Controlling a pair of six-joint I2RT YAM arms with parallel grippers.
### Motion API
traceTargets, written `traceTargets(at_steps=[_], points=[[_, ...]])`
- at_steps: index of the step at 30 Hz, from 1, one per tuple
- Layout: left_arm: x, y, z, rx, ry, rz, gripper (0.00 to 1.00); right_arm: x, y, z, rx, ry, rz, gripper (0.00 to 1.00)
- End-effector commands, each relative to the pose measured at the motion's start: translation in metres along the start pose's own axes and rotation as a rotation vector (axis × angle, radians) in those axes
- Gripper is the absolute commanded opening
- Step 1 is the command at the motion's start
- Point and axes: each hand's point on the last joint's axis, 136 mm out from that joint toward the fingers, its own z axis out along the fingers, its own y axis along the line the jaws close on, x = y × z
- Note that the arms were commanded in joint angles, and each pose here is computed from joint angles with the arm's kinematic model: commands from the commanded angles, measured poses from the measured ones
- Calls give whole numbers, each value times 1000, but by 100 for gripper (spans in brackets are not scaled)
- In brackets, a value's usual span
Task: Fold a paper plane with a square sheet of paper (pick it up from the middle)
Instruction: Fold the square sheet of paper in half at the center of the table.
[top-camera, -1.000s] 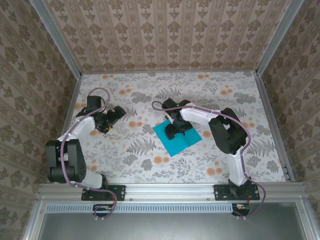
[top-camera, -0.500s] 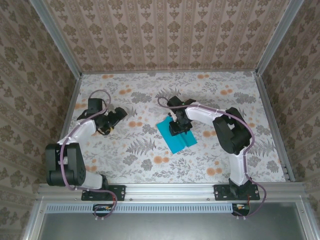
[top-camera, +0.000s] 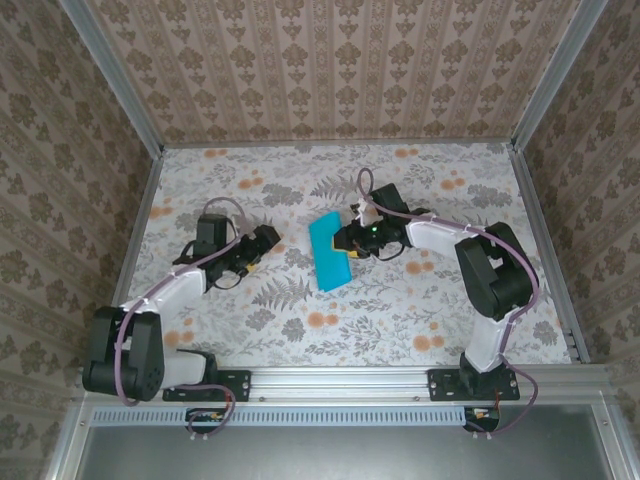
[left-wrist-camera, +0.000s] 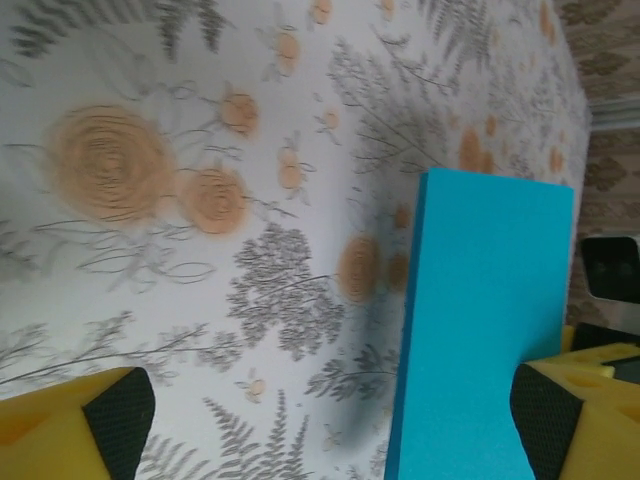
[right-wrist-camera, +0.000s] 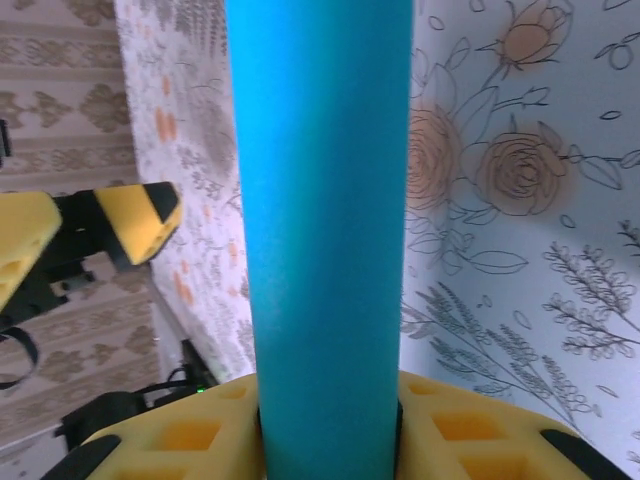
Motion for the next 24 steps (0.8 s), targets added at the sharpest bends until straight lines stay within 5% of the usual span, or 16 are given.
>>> traceTargets(at_steps=[1,11,24], points=[[1,-21,13,100,20,-7,92,-1,11,2,-114,19,47,36],[29,-38,60,117,144,4,69,4,-46,6,116,23,73,40],[50,-51,90,196,272,-5,68,0,-20,8,-117,48,145,42]])
